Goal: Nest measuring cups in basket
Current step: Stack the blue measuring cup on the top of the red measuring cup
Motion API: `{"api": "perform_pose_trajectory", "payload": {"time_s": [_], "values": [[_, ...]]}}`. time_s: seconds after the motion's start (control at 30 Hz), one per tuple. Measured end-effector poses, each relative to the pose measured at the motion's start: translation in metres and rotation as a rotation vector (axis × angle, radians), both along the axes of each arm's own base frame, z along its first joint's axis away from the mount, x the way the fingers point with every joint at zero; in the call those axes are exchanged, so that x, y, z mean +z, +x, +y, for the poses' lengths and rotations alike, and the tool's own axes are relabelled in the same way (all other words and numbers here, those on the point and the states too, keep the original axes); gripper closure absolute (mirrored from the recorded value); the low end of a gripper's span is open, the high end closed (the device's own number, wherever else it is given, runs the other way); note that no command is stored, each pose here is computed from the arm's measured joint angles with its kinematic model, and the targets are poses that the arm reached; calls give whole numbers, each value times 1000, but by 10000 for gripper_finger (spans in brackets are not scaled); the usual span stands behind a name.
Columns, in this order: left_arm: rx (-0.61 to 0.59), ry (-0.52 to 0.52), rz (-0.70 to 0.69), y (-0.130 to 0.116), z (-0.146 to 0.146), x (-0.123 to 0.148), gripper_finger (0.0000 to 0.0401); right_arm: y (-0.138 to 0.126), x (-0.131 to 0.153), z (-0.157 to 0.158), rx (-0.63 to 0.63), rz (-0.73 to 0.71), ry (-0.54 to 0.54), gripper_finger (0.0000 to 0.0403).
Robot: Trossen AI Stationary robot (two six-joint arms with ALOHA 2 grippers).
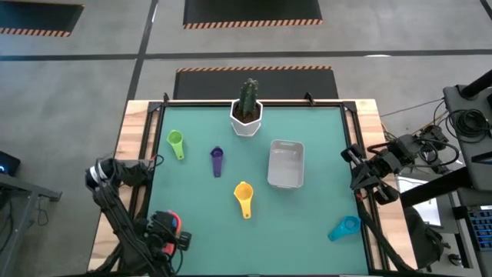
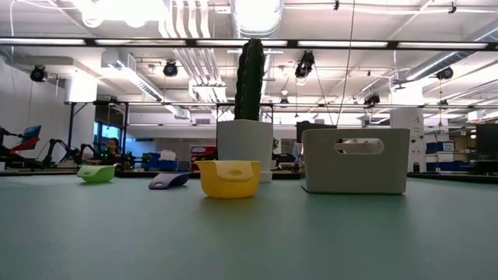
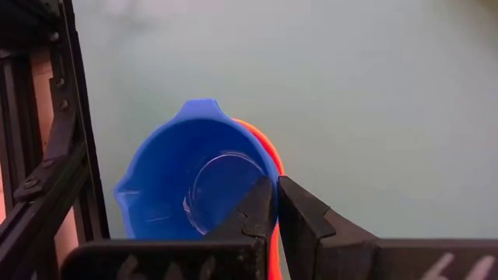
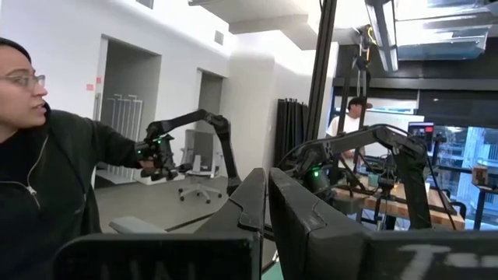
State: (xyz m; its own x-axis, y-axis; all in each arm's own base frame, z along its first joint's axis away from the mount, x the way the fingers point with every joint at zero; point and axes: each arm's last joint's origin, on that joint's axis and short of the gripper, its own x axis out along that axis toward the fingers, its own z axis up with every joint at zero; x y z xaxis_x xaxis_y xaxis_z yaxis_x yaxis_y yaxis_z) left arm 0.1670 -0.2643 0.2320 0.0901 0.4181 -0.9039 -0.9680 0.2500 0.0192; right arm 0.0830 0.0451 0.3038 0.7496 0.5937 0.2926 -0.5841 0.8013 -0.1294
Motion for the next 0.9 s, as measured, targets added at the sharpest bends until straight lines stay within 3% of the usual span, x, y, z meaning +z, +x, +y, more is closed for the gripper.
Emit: {"api": "perform_pose_trajectory", "payload": {"time_s": [0.7,0.9], "values": [[0,4,5,2,0,-1,401,0,0,0,-2,-4,-6,394],[2,8,7,2,1,-2,371,0,0,0,-2,-5,-6,394]]}}
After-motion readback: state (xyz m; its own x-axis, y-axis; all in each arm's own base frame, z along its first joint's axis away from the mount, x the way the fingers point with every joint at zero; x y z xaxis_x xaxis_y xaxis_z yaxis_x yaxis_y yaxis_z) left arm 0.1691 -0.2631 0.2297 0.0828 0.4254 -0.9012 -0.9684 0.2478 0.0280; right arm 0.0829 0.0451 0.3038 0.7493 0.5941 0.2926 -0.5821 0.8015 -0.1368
